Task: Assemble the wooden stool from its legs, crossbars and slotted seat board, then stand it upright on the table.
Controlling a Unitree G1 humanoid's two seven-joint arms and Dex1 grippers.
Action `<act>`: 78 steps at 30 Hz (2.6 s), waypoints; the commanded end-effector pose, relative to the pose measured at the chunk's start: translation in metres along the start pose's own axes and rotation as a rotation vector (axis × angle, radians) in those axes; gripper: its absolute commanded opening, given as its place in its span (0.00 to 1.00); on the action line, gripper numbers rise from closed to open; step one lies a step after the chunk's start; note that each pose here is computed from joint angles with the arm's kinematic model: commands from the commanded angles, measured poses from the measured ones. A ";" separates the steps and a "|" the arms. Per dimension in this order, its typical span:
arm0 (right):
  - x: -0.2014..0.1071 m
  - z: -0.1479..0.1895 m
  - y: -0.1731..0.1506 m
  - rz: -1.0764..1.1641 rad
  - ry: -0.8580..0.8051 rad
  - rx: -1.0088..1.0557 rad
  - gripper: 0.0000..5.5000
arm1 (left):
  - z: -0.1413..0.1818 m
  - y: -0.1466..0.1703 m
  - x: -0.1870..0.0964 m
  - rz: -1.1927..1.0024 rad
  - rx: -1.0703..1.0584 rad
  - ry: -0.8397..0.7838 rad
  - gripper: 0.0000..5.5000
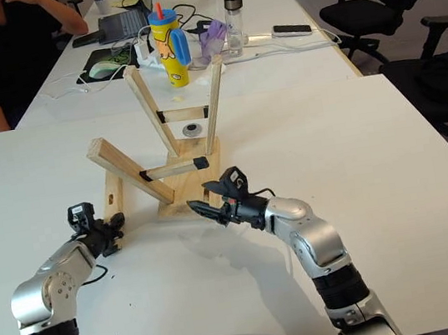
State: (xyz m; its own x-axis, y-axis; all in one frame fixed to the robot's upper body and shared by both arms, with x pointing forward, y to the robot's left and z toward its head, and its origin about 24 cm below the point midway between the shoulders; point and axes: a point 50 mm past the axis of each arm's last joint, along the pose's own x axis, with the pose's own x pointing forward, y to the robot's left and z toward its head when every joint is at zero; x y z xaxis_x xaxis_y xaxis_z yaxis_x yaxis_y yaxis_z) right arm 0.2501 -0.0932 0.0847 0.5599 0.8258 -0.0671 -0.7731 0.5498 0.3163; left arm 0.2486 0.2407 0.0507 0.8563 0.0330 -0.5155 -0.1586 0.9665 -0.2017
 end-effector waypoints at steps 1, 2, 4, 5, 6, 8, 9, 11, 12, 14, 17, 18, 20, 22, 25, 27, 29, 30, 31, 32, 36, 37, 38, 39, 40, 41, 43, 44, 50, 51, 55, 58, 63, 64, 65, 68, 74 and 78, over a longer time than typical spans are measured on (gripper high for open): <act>-0.026 -0.001 -0.029 -0.162 0.034 0.053 0.57 | 0.077 -0.001 -0.008 -0.094 -0.103 -0.426 0.37; -0.032 -0.001 -0.037 -0.205 0.041 0.030 0.57 | 0.099 -0.003 -0.015 -0.122 -0.090 -0.543 0.37; -0.042 -0.005 -0.050 -0.300 0.065 -0.014 0.57 | 0.144 -0.014 -0.037 -0.230 -0.055 -0.785 0.37; -0.047 -0.006 -0.057 -0.341 0.061 -0.019 0.57 | 0.162 -0.023 -0.049 -0.313 -0.053 -0.872 0.37; -0.053 -0.006 -0.064 -0.362 0.059 -0.001 0.57 | 0.178 -0.039 -0.063 -0.448 -0.014 -0.929 0.37; -0.063 0.002 -0.075 -0.377 0.010 0.013 0.57 | 0.192 -0.077 -0.089 -0.780 0.089 -0.930 0.37; -0.067 0.009 -0.078 -0.357 -0.015 0.036 0.57 | 0.193 -0.094 -0.102 -0.931 0.138 -0.895 0.37; -0.072 0.026 -0.081 -0.309 -0.076 0.037 0.57 | 0.190 -0.115 -0.119 -1.134 0.192 -0.807 0.37; -0.074 0.035 -0.080 -0.276 -0.100 0.029 0.57 | 0.186 -0.123 -0.127 -1.228 0.208 -0.756 0.37; -0.078 0.051 -0.074 -0.187 -0.126 0.013 0.57 | 0.179 -0.135 -0.135 -1.367 0.205 -0.656 0.37; -0.092 0.071 -0.056 0.031 -0.092 0.057 0.57 | 0.151 -0.146 -0.134 -1.514 0.144 -0.471 0.37; -0.100 0.077 -0.050 0.120 -0.070 0.102 0.60 | 0.137 -0.148 -0.130 -1.537 0.116 -0.407 0.37; -0.119 0.093 -0.038 0.290 -0.061 0.177 0.64 | 0.109 -0.151 -0.121 -1.577 0.066 -0.277 0.37; -0.128 0.109 -0.037 0.351 -0.110 0.219 0.71 | 0.086 -0.152 -0.111 -1.598 0.029 -0.154 0.37; -0.129 0.125 -0.031 0.455 -0.157 0.257 0.79 | 0.058 -0.149 -0.095 -1.595 -0.020 -0.024 0.37; -0.127 0.129 -0.028 0.496 -0.169 0.280 0.80 | 0.050 -0.147 -0.089 -1.595 -0.040 0.009 0.37; -0.122 0.128 -0.027 0.512 -0.156 0.289 0.81 | 0.048 -0.146 -0.087 -1.617 -0.062 0.028 0.37; -0.121 0.128 -0.025 0.528 -0.160 0.296 0.81 | 0.047 -0.146 -0.086 -1.623 -0.064 0.037 0.37; -0.120 0.128 -0.024 0.541 -0.167 0.301 0.81 | 0.046 -0.146 -0.085 -1.628 -0.060 0.047 0.37; -0.119 0.129 -0.023 0.554 -0.176 0.308 0.81 | 0.045 -0.146 -0.085 -1.629 -0.051 0.057 0.37; -0.112 0.123 -0.021 0.536 -0.135 0.303 0.81 | 0.040 -0.152 -0.089 -1.686 -0.041 0.100 0.37; -0.112 0.122 -0.021 0.538 -0.139 0.306 0.81 | 0.039 -0.154 -0.090 -1.695 -0.035 0.109 0.37; -0.112 0.123 -0.021 0.543 -0.149 0.313 0.81 | 0.037 -0.155 -0.090 -1.690 -0.026 0.114 0.37; -0.113 0.124 -0.020 0.564 -0.159 0.325 0.81 | 0.036 -0.155 -0.089 -1.682 -0.017 0.121 0.37; -0.114 0.125 -0.018 0.584 -0.162 0.336 0.81 | 0.035 -0.154 -0.087 -1.672 -0.013 0.126 0.37; -0.114 0.125 -0.017 0.598 -0.157 0.351 0.77 | 0.035 -0.153 -0.086 -1.664 -0.019 0.123 0.37; -0.115 0.124 -0.018 0.590 -0.140 0.359 0.72 | 0.035 -0.152 -0.085 -1.659 -0.013 0.124 0.37; -0.115 0.123 -0.019 0.579 -0.130 0.358 0.71 | 0.035 -0.152 -0.085 -1.658 -0.013 0.122 0.37; -0.114 0.125 -0.023 0.553 -0.133 0.352 0.54 | 0.035 -0.147 -0.087 -1.644 0.009 0.131 0.37; -0.114 0.124 -0.023 0.550 -0.127 0.347 0.51 | 0.034 -0.146 -0.087 -1.639 0.016 0.135 0.37; -0.114 0.121 -0.021 0.552 -0.112 0.344 0.39 | 0.033 -0.146 -0.086 -1.614 0.069 0.117 0.37; -0.112 0.115 -0.022 0.539 -0.091 0.348 0.37 | 0.033 -0.147 -0.084 -1.584 0.091 0.083 0.44; -0.111 0.103 -0.036 0.411 -0.011 0.285 0.37 | 0.031 -0.140 -0.073 -1.472 0.086 0.069 0.56; -0.111 0.104 -0.041 0.382 -0.007 0.262 0.37 | 0.029 -0.138 -0.071 -1.437 0.121 0.065 0.59; -0.111 0.106 -0.046 0.354 -0.017 0.237 0.37 | 0.025 -0.136 -0.070 -1.419 0.164 0.076 0.61; -0.109 0.120 -0.054 0.326 -0.061 0.151 0.37 | 0.010 -0.129 -0.064 -1.362 0.303 0.114 0.62; -0.081 0.136 -0.066 0.324 -0.091 0.016 0.37 | 0.000 -0.121 -0.037 -1.164 0.476 0.018 0.62; -0.057 0.127 -0.074 0.306 -0.033 -0.079 0.37 | -0.005 -0.118 -0.027 -1.106 0.580 -0.002 0.62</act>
State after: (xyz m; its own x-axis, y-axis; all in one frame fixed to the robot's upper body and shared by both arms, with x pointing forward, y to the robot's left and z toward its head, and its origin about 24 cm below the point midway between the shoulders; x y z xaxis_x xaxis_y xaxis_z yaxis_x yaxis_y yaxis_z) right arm 0.3053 -0.2049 0.1875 0.3171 0.9451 0.0784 -0.9144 0.2828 0.2897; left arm 0.2392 0.1234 0.0877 0.3851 -0.8821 -0.2714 0.8798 0.4397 -0.1805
